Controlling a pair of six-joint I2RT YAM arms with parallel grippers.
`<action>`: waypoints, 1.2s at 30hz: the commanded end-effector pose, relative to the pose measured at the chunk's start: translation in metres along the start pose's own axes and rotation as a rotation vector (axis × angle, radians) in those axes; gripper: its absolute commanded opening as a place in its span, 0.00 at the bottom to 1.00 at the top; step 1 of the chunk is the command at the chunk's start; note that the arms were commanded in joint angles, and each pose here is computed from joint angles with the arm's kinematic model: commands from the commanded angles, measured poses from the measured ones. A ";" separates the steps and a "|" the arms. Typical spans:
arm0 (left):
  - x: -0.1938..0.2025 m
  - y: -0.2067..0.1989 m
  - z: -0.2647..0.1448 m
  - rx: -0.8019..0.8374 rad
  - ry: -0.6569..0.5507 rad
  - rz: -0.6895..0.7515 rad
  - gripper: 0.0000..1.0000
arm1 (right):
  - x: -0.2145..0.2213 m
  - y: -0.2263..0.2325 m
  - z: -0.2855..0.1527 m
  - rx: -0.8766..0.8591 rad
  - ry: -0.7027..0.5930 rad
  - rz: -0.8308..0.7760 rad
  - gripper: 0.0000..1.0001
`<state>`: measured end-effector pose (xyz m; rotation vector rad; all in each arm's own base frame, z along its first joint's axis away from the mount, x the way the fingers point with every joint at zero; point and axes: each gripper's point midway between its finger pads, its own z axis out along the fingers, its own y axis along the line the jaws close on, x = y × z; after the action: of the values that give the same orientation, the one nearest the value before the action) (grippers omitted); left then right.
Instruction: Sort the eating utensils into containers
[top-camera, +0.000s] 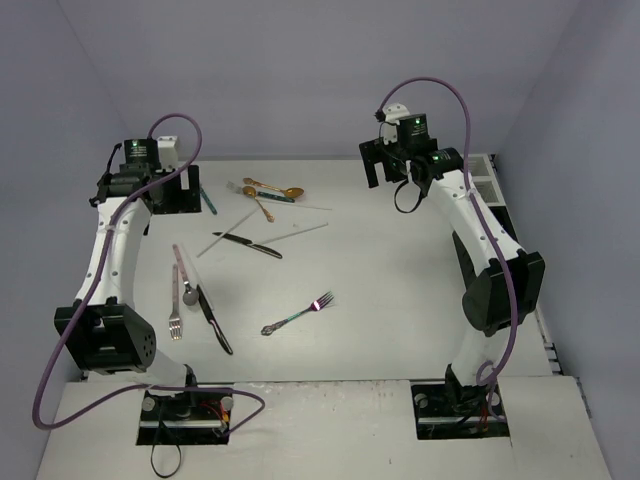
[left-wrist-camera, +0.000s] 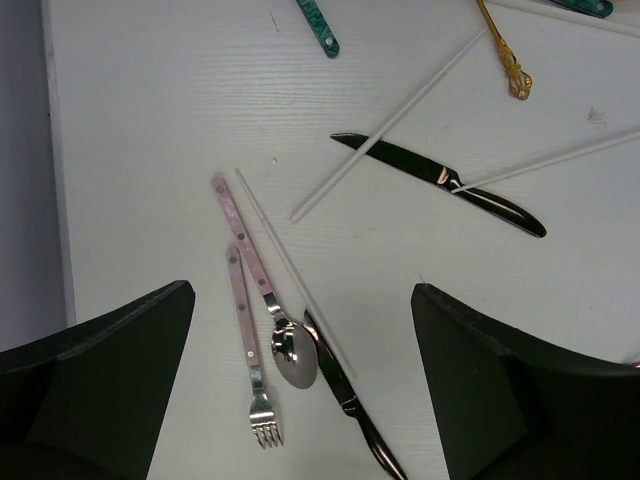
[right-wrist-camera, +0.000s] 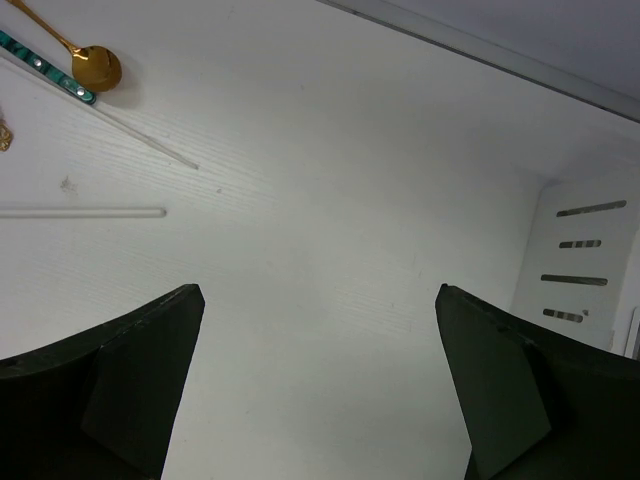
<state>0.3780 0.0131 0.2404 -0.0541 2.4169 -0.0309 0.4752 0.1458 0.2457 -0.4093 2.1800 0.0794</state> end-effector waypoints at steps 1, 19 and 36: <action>-0.021 -0.015 -0.017 -0.002 -0.096 0.112 0.88 | -0.032 0.000 -0.027 -0.010 -0.117 0.021 1.00; 0.185 -0.190 0.008 0.470 0.270 0.715 0.88 | 0.009 -0.057 -0.070 0.181 -0.085 0.099 1.00; 0.247 -0.247 0.044 0.477 0.310 0.860 0.76 | 0.031 -0.113 -0.092 0.169 -0.101 0.274 1.00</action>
<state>0.2079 -0.2266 0.0452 1.3462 2.5270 -0.2154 0.4208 0.0068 0.2633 -0.0102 2.1911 0.0251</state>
